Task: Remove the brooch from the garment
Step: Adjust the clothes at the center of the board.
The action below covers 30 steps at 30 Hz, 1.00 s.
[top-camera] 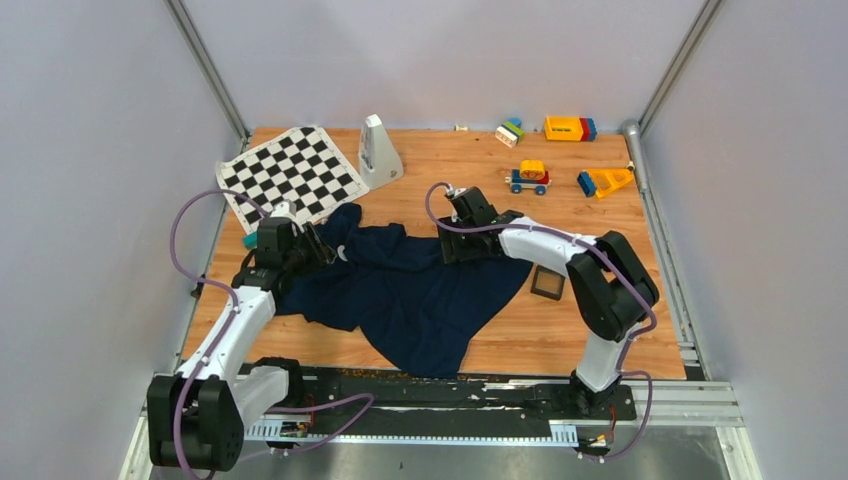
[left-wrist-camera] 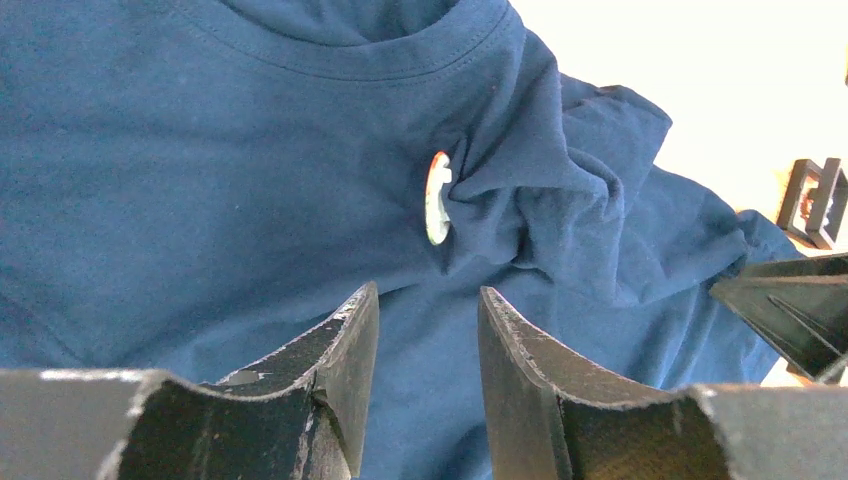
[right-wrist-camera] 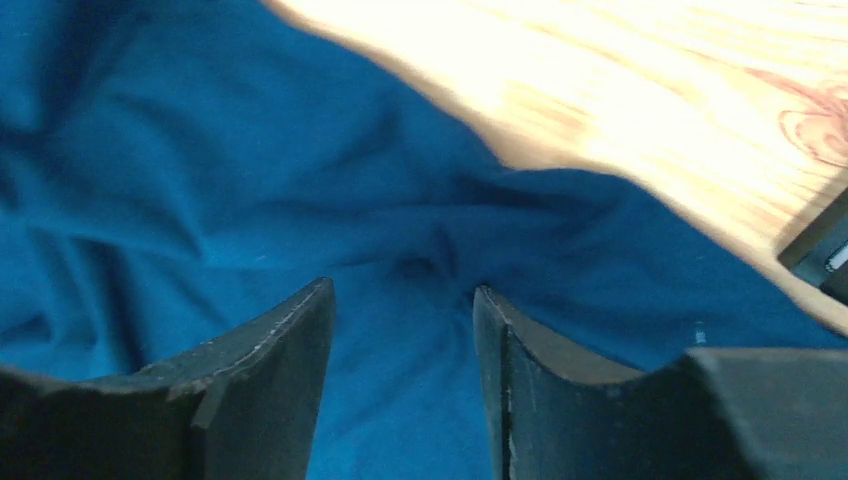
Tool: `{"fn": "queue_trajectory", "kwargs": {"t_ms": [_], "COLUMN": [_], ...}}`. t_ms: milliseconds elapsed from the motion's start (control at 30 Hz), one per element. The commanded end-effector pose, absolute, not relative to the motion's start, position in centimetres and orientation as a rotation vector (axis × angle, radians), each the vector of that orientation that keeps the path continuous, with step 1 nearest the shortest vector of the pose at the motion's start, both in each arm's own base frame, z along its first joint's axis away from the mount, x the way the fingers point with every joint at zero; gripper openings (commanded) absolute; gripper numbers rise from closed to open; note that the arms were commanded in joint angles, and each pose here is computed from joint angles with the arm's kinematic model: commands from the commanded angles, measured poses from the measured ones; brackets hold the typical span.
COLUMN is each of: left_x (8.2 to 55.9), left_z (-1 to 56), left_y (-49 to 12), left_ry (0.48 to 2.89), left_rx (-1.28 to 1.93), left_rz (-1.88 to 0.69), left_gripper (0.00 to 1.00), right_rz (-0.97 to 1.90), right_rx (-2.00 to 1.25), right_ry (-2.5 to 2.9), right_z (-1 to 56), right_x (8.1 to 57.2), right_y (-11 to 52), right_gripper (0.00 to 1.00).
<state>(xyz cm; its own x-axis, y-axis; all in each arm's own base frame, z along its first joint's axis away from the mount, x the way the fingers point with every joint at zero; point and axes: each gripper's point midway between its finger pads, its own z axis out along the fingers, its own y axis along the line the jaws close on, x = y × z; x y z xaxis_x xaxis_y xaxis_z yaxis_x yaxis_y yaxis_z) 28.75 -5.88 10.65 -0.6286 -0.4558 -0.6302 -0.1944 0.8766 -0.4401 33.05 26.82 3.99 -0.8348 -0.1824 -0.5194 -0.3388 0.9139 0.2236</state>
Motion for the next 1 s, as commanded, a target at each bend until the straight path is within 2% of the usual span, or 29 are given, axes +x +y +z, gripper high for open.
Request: {"fn": "queue_trajectory", "kwargs": {"t_ms": [0, 100, 433, 800, 967], "left_x": [29.9, 30.3, 33.0, 33.9, 34.3], "left_z": [11.1, 10.4, 8.5, 9.3, 9.4], "left_y": [-6.7, -7.7, -8.0, -6.5, -6.2], "left_ry": [2.209, 2.23, 2.266, 2.196, 2.187], "left_rx": [-0.393, -0.351, -0.37, -0.401, -0.42], "left_rz": [-0.49, -0.546, -0.616, -0.625, -0.639], "left_gripper": [0.48, 0.48, 0.35, 0.39, 0.35], "right_rz": [0.623, 0.669, 0.88, 0.917, 0.985], "right_rx": [-0.454, -0.516, -0.62, -0.687, -0.704], "right_ry": [2.363, 2.296, 2.197, 2.175, 2.182], "right_z": [10.4, 12.4, 14.5, 12.5, 11.8], "right_x": [32.9, 32.3, 31.6, 32.3, 32.2], "right_y": [30.3, 31.8, 37.1, 42.8, 44.2], "right_gripper": [0.57, 0.6, 0.59, 0.62, 0.58]}}
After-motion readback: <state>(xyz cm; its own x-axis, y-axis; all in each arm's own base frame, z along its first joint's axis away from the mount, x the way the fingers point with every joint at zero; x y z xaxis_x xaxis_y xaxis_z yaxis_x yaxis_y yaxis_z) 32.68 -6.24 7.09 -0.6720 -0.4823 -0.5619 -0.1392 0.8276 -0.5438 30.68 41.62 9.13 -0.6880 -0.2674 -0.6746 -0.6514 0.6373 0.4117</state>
